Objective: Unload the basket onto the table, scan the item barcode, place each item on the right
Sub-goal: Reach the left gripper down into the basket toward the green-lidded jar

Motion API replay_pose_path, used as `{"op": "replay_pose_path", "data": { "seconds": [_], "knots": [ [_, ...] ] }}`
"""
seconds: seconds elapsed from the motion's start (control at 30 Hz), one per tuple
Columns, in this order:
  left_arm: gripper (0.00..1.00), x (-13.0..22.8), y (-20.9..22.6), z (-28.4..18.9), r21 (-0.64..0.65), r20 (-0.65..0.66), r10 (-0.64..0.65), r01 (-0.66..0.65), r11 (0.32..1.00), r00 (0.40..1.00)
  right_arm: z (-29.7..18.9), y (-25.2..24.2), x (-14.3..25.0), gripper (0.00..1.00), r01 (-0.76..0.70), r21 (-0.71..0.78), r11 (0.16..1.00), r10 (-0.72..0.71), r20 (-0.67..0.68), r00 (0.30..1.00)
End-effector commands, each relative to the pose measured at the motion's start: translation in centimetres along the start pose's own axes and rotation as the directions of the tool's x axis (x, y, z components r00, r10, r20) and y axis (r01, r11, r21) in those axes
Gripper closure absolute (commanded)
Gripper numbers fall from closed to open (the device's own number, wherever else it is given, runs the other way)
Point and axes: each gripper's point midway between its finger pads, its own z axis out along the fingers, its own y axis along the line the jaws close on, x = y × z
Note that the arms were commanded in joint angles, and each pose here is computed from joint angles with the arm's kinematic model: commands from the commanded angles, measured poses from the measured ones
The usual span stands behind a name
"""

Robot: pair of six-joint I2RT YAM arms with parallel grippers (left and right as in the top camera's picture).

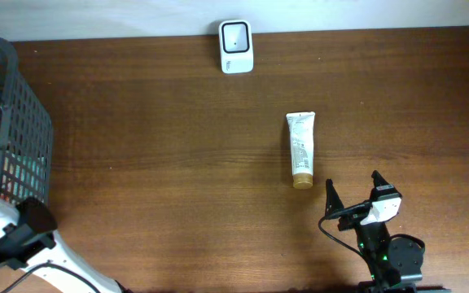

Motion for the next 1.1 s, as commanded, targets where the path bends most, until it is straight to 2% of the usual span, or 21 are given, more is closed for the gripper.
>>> {"op": "replay_pose_path", "data": {
  "seconds": [0.0, 0.13, 0.3, 0.53, 0.9, 1.07],
  "knots": [
    [0.01, 1.0, 4.0, 4.1, -0.101, -0.101, 0.000, -0.010, 0.995, 0.995, 0.0, 0.1, 0.3, 0.02, -0.004, -0.001, 1.000, 0.004, -0.004, 1.000],
    [0.00, 2.5, 5.2, 7.4, -0.087, -0.200, 0.030, -0.049, 0.995, 0.979, 0.0, 0.1, 0.3, 0.02, -0.004, -0.001, 1.000, 0.004, -0.004, 1.000],
    [0.01, 3.8, 5.4, 10.2, -0.101, -0.263, 0.030, -0.058, 0.993, 0.964, 0.0, 0.1, 0.3, 0.02, -0.004, -0.001, 1.000, 0.004, -0.004, 1.000],
    [0.07, 4.6, 5.7, 10.5, -0.105, -0.295, 0.027, -0.060, 0.993, 0.955, 0.0, 0.1, 0.3, 0.02, -0.004, -0.001, 1.000, 0.004, -0.004, 1.000],
    [0.05, 2.9, 4.0, 5.6, -0.005, -0.216, 0.026, -0.028, 1.000, 0.976, 0.0, 0.1, 0.3, 0.02, -0.004, -0.001, 1.000, 0.004, -0.004, 1.000],
    [0.04, 4.2, 4.7, 2.3, -0.022, -0.242, 0.009, -0.014, 1.000, 0.970, 0.0, 0.1, 0.3, 0.02, -0.004, -0.001, 1.000, 0.004, -0.004, 1.000]
  ]
}}
